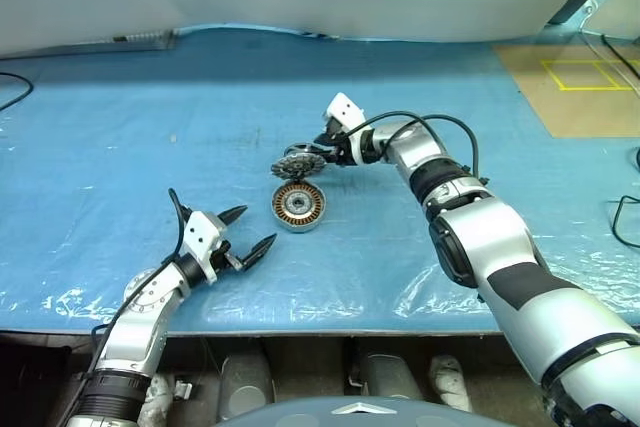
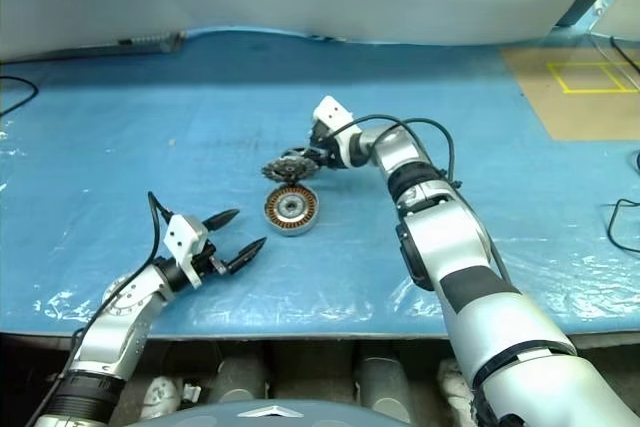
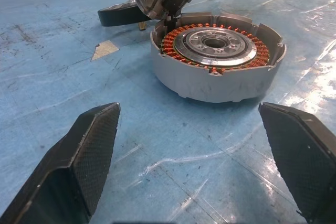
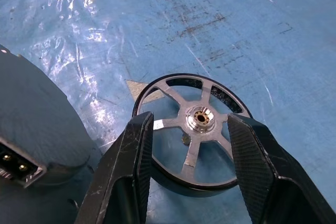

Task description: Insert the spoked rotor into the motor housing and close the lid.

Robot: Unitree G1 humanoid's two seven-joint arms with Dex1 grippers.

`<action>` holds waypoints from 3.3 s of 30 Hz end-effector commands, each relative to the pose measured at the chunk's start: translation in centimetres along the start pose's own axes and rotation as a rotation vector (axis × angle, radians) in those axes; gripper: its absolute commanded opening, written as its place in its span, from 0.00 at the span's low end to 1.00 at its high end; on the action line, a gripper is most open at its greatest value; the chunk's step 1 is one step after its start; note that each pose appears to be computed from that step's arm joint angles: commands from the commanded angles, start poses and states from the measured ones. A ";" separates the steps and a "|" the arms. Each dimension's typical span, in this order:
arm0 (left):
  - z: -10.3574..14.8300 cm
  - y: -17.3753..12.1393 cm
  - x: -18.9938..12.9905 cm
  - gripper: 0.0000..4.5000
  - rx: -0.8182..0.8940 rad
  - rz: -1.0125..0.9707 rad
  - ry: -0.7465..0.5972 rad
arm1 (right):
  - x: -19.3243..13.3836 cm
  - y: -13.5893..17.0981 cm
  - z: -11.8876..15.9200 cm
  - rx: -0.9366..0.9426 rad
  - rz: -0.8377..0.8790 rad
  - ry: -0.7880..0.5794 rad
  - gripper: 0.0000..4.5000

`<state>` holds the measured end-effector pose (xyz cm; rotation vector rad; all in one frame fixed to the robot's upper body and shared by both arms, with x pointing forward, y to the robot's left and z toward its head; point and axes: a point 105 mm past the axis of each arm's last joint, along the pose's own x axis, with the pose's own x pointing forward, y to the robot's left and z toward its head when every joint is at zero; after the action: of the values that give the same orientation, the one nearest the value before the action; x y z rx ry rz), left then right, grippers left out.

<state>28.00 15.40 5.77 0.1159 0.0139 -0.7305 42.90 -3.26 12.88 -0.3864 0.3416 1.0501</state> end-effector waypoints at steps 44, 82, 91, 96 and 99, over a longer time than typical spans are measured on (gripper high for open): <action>1.2 -0.1 0.3 1.00 0.029 0.034 -0.051 | 0.5 0.1 -3.8 -0.170 -0.052 0.172 0.01; 1.2 0.0 1.0 1.00 0.027 -0.006 -0.058 | -8.0 -0.7 -10.0 -0.255 -0.131 0.325 0.00; 1.0 0.0 1.0 1.00 0.022 -0.019 -0.051 | -9.7 4.5 -9.4 -0.171 -0.152 0.281 0.00; 0.9 -0.1 1.2 1.00 0.017 -0.035 -0.047 | -10.5 5.7 -8.4 -0.136 -0.163 0.269 0.00; 0.9 -0.1 1.3 1.00 0.017 -0.042 -0.046 | -11.0 5.3 -7.8 -0.139 -0.195 0.264 0.21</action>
<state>28.80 14.53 5.91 0.1091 -0.0040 -0.7610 32.43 -13.15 8.73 -0.6597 0.5061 0.8426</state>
